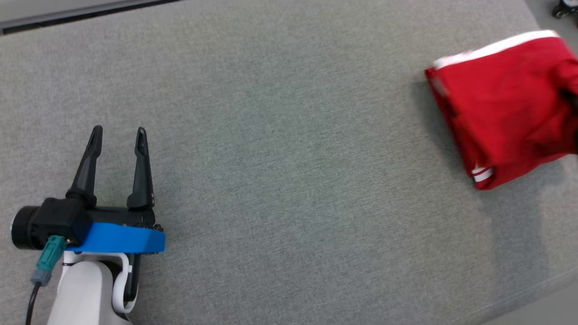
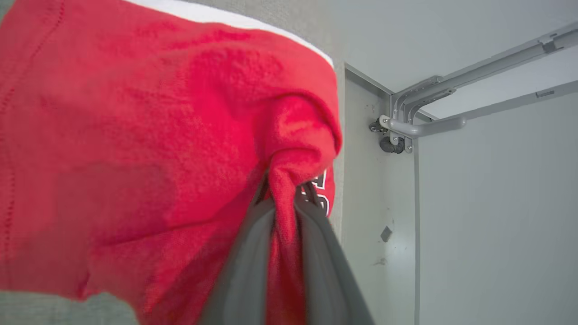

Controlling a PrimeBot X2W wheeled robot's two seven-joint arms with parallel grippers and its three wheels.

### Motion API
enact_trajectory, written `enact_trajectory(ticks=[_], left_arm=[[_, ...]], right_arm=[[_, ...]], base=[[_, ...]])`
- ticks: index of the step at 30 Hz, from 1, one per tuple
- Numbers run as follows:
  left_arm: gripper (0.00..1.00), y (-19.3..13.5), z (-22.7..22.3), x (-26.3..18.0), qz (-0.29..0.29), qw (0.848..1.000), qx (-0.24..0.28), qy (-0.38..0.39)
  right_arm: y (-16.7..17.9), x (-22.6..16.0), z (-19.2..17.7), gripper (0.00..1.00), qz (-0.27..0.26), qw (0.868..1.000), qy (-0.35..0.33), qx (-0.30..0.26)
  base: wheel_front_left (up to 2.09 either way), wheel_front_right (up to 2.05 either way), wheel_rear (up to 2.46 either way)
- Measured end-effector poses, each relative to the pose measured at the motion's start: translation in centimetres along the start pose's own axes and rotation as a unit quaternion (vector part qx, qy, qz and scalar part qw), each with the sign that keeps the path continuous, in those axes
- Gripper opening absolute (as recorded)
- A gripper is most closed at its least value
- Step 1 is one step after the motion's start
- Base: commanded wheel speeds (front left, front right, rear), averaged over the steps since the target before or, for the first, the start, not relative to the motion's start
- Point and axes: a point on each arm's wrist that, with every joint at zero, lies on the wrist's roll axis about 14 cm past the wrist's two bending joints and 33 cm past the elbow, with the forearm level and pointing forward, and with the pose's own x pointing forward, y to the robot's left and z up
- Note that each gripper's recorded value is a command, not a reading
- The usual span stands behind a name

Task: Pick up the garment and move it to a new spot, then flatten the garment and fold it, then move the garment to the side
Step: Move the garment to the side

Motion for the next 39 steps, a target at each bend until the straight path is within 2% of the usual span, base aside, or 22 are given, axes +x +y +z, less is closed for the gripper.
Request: enact_trajectory(ticks=[3, 8, 9, 10, 11, 16, 19, 21, 25, 31, 36, 39], left_arm=[[1.00, 0.7, -0.5, 0.0, 0.002, 1.000, 0.006, 0.008], [1.00, 1.4, -0.7, 0.0, 0.005, 1.000, 0.013, 0.015], [1.00, 1.4, -0.6, 0.0, 0.004, 1.000, 0.013, 0.015], [1.00, 1.3, -0.6, 0.0, 0.004, 1.000, 0.014, 0.015], [1.00, 1.3, -0.5, -0.1, 0.003, 1.000, 0.015, 0.015], [1.00, 0.9, 1.1, -0.5, 0.001, 1.000, 0.021, 0.002], [1.00, 0.5, 2.4, -1.6, 0.005, 1.000, 0.021, -0.009], [1.00, 0.2, 3.5, -2.5, 0.012, 1.000, 0.019, -0.020], [1.00, 0.1, 5.4, -4.9, 0.033, 0.999, 0.011, -0.041], [1.00, 0.4, 6.5, -8.9, 0.067, 0.996, -0.003, -0.055], [1.00, 1.7, 7.0, -11.8, 0.104, 0.993, -0.006, -0.063], [1.00, 2.3, 6.5, -13.5, 0.122, 0.991, -0.010, -0.059]], right_arm=[[-1.6, 0.9, -1.8, 0.00, -0.026, 0.999, 0.021, 0.012], [-0.6, 2.0, -3.8, 0.00, -0.027, 0.999, 0.022, 0.029], [-0.8, 2.0, -3.7, 0.29, -0.032, 0.999, 0.015, 0.025], [-0.9, 2.0, -3.6, 0.81, -0.036, 0.999, 0.007, 0.020], [-1.1, 2.0, -3.4, 1.00, -0.041, 0.999, -0.002, 0.019], [-2.4, 1.0, -1.1, 1.00, -0.071, 0.995, -0.072, -0.020], [-2.4, -0.1, 1.2, 1.00, -0.080, 0.988, -0.129, -0.023], [-1.7, -1.0, 2.2, 1.00, -0.077, 0.984, -0.163, -0.008], [2.0, -2.8, 3.2, 1.00, -0.041, 0.973, -0.225, 0.040], [9.0, -6.7, 4.4, 1.00, 0.032, 0.942, -0.306, 0.131], [11.8, -10.1, 5.5, 1.00, 0.054, 0.907, -0.363, 0.208], [13.3, -11.7, 5.6, 1.00, 0.065, 0.894, -0.378, 0.233]], base=[[0.00, 0.00, 0.00], [0.00, 0.00, 0.00], [0.00, 0.00, 0.00], [0.00, 0.00, 0.00], [0.00, 0.00, 0.00], [0.00, 0.00, 0.00], [0.00, 0.00, 0.00], [0.00, 0.00, 0.00], [0.00, 0.00, 0.00], [0.00, 0.00, 0.00], [0.00, 0.00, 0.00], [0.00, 0.00, 0.00]])
